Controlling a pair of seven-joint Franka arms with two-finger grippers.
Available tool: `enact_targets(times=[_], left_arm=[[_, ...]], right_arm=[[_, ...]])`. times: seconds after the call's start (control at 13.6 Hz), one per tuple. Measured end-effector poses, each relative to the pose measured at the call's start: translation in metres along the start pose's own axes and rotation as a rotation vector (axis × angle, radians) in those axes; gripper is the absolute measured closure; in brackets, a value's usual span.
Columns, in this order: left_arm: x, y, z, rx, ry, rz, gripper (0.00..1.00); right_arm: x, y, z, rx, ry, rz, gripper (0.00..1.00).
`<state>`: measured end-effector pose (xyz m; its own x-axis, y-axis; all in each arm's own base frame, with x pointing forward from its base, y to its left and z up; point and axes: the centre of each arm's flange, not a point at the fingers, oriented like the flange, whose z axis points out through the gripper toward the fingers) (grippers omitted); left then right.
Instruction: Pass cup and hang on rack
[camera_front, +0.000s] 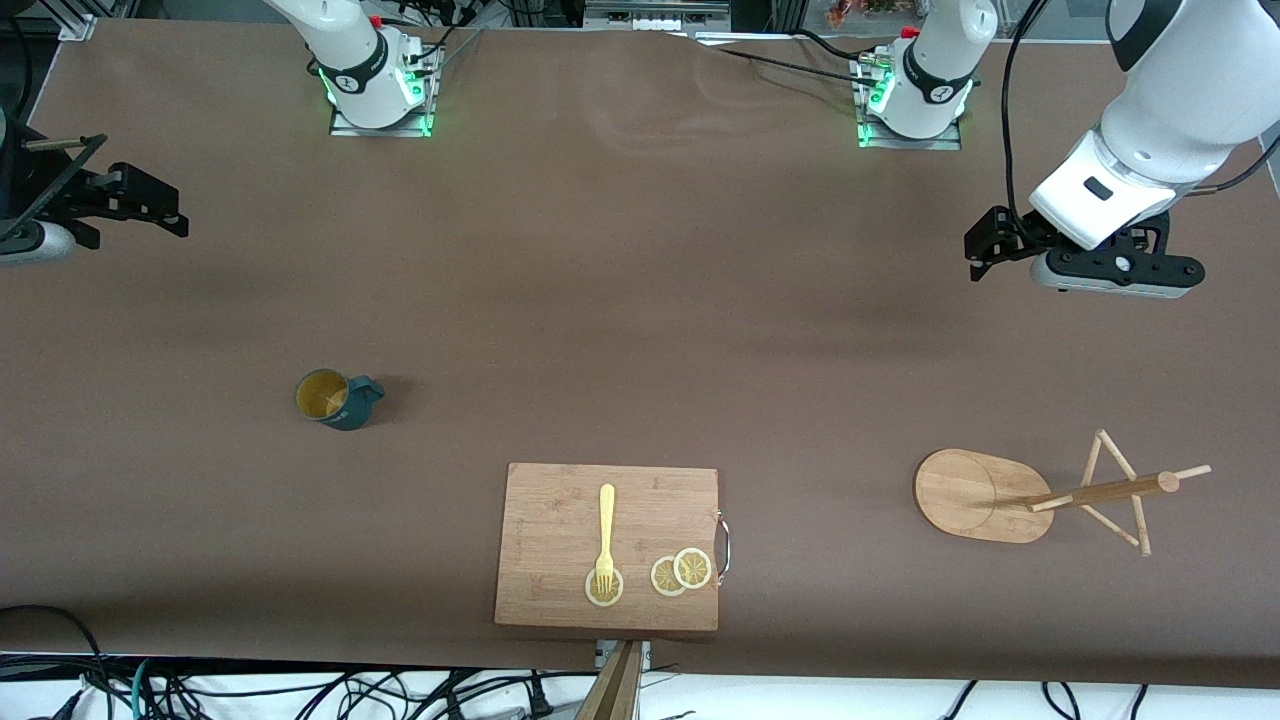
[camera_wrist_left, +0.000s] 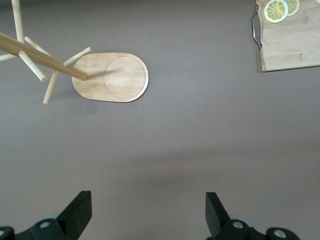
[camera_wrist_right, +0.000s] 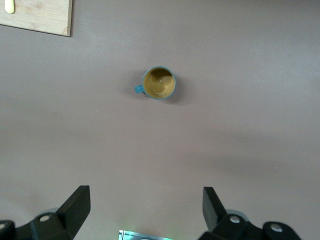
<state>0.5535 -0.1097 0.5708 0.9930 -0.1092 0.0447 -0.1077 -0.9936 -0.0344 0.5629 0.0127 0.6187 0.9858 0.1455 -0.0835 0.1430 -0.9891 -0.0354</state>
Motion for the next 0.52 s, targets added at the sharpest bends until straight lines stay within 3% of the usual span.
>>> enact_targets(times=[0.52], left_arm=[[0.0, 0.0, -0.0001, 0.0, 0.0, 0.0, 0.0]], right_arm=[[-0.0009, -0.0001, 0.0007, 0.001, -0.008, 0.0, 0.0]])
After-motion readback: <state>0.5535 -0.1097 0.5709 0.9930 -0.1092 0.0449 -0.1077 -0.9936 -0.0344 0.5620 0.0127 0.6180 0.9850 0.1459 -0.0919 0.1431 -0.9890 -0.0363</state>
